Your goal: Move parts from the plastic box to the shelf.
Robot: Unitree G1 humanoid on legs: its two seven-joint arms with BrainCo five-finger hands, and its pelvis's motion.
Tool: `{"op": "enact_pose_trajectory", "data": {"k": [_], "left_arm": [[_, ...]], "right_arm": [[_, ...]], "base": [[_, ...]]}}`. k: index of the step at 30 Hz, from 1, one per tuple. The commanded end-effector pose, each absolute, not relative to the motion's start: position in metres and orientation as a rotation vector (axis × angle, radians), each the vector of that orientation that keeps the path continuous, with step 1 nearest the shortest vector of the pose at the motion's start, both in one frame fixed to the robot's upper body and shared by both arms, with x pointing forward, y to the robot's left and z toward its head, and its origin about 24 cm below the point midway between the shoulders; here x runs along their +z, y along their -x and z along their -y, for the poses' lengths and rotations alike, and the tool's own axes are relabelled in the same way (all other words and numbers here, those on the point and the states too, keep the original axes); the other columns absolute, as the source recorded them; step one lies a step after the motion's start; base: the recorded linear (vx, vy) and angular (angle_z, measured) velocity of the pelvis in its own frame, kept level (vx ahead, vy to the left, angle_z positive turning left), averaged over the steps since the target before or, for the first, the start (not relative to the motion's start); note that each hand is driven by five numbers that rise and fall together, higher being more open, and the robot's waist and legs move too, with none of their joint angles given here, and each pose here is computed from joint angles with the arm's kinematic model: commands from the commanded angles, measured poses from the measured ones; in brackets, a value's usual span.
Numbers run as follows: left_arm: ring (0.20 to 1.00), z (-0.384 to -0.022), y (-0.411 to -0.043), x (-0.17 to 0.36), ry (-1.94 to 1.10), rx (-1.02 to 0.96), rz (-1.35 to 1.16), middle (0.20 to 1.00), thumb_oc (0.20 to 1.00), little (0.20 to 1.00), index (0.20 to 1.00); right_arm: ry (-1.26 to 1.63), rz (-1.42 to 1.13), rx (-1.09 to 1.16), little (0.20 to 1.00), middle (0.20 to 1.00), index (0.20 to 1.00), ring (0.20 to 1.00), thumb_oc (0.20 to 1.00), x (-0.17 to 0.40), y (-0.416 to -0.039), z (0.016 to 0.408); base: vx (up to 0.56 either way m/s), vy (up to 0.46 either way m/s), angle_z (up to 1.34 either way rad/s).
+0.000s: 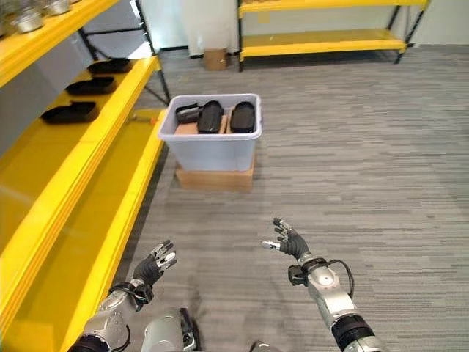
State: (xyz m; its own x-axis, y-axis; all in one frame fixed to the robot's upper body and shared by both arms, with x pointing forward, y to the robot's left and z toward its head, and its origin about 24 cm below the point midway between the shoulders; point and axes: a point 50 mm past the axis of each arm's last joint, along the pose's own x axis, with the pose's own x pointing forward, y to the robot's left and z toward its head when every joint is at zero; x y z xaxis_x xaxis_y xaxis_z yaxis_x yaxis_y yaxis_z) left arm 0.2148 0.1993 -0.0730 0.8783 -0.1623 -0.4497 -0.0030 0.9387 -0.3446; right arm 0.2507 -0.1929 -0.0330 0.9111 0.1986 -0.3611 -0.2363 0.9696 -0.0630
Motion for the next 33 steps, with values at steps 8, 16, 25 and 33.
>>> {"op": "enact_pose_trajectory", "data": {"k": [8,16,25,33], "left_arm": [[1.000,-0.217,-0.215,-0.061,0.230,-0.013,-0.385,1.000,1.000,1.000,1.000],[1.000,-0.218,-0.233,-0.053,0.033,-0.106,-0.403,1.000,1.000,1.000,1.000],[1.000,-0.217,-0.242,-0.036,0.013,-0.162,-0.377,1.000,1.000,1.000,1.000],[1.000,-0.193,-0.243,-0.040,0.062,-0.201,-0.374,1.000,1.000,1.000,1.000]], "right_arm": [[0.091,-0.260,0.326,1.000,1.000,1.000,1.000,1.000,-0.020,-0.254,0.173],[0.037,-0.301,0.302,1.000,1.000,1.000,1.000,1.000,-0.026,-0.252,0.165],[0.041,-0.264,0.158,1.000,1.000,1.000,1.000,1.000,-0.024,-0.252,0.176],[0.055,-0.242,0.004,1.000,1.000,1.000,1.000,1.000,-0.022,-0.258,0.178]], "base": [[0.43,0.238,-0.14],[0.39,0.274,0.30],[0.32,0.126,0.16],[0.41,-0.200,0.27]]}}
